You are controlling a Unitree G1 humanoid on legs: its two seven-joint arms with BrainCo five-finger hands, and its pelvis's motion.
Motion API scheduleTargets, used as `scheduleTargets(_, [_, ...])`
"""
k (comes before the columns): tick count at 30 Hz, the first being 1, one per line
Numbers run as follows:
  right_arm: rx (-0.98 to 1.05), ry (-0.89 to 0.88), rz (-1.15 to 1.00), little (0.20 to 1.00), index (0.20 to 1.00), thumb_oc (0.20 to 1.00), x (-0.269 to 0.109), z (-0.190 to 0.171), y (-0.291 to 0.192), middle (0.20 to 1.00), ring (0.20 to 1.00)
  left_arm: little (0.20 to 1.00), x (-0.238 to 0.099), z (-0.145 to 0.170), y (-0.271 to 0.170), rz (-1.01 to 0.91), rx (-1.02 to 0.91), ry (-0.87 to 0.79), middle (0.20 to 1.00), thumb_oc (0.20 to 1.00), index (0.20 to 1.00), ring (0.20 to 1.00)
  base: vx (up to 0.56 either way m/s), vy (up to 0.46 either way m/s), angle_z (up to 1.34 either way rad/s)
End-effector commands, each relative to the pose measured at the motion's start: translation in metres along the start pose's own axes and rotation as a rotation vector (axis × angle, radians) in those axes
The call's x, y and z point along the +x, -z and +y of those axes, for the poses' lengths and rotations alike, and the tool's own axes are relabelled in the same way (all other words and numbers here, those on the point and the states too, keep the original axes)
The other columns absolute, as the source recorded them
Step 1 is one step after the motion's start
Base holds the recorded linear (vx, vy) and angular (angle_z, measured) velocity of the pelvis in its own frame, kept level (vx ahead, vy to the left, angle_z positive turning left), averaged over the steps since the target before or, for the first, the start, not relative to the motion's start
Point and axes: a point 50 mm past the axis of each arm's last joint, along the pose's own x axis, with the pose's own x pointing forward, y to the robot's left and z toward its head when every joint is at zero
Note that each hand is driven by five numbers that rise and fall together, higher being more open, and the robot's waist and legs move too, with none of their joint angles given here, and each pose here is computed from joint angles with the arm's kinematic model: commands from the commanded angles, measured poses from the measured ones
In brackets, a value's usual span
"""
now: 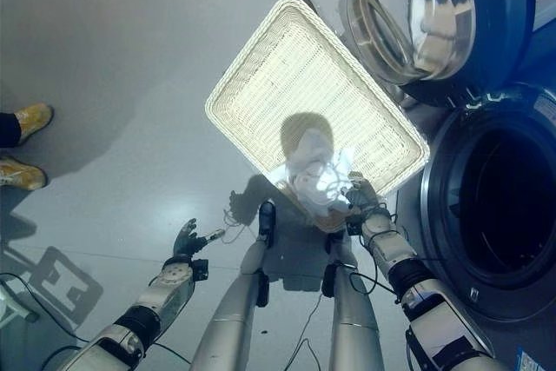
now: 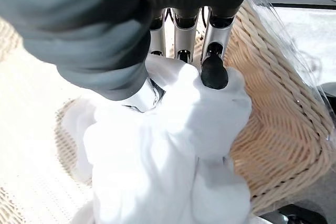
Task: Put the clothes into the washing machine.
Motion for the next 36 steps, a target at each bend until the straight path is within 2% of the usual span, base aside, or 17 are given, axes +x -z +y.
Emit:
scheduleTargets(1, [0.721,-0.055,-0.168,0.200,0.200,0.200,-0.006,-0.009,-0.029,0.200,0.200,1.000,-0.008,0.012,0.025,0.023,0.006,-0.073,1.000,1.000,1.000,1.000,-0.02,-0.009,-0.10])
scheduleTargets(5, [1.074,-0.255,-0.217,0.200,0.200,0.200,-0.019,0.000,-0.019,0.200,0.200,1.000,-0.011,0.022,0.038,0.048,0.000,-0.104,1.000,1.000,1.000,1.000,-0.03,-0.011,-0.29])
scheduleTargets(9, [1.172,-0.360,-0.210,0.200,0.200,0.200,-0.033,0.008,0.000,0.200,0.200,1.000,-0.013,0.029,0.047,0.068,-0.013,-0.127,1.000,1.000,1.000,1.000,-0.04,0.026,-0.23])
scheduleTargets(17, [1.334,-0.442,-0.241,0.200,0.200,0.200,-0.057,0.000,0.035,0.200,0.200,1.000,-0.016,0.041,0.053,0.061,-0.020,-0.163,1.000,1.000,1.000,1.000,-0.03,0.031,-0.27])
scheduleTargets(24, [1.458,-0.492,-0.339,0.200,0.200,0.200,-0.064,-0.002,0.034,0.200,0.200,1.000,-0.014,0.048,0.054,0.076,-0.019,-0.176,1.000,1.000,1.000,1.000,-0.01,0.021,-0.18])
scheduleTargets(26, [1.603,-0.476,-0.414,0.200,0.200,0.200,-0.064,-0.009,0.033,0.200,0.200,1.000,-0.015,0.051,0.059,0.090,-0.019,-0.173,1.000,1.000,1.000,1.000,0.02,0.032,-0.26])
scheduleTargets(30, [1.743,-0.410,-0.497,0.200,0.200,0.200,-0.064,-0.017,0.033,0.200,0.200,1.000,-0.017,0.051,0.065,0.108,-0.020,-0.167,1.000,1.000,1.000,1.000,0.03,0.012,-0.11])
scheduleTargets(34, [1.794,-0.190,-0.613,0.200,0.200,0.200,-0.060,-0.036,0.028,0.200,0.200,1.000,-0.019,0.049,0.072,0.131,-0.021,-0.156,1.000,1.000,1.000,1.000,0.07,0.000,-0.14])
scheduleTargets(36, [1.811,0.055,-0.664,0.200,0.200,0.200,-0.059,-0.061,0.026,0.200,0.200,1.000,-0.019,0.050,0.075,0.148,-0.014,-0.153,1.000,1.000,1.000,1.000,0.08,-0.026,-0.12])
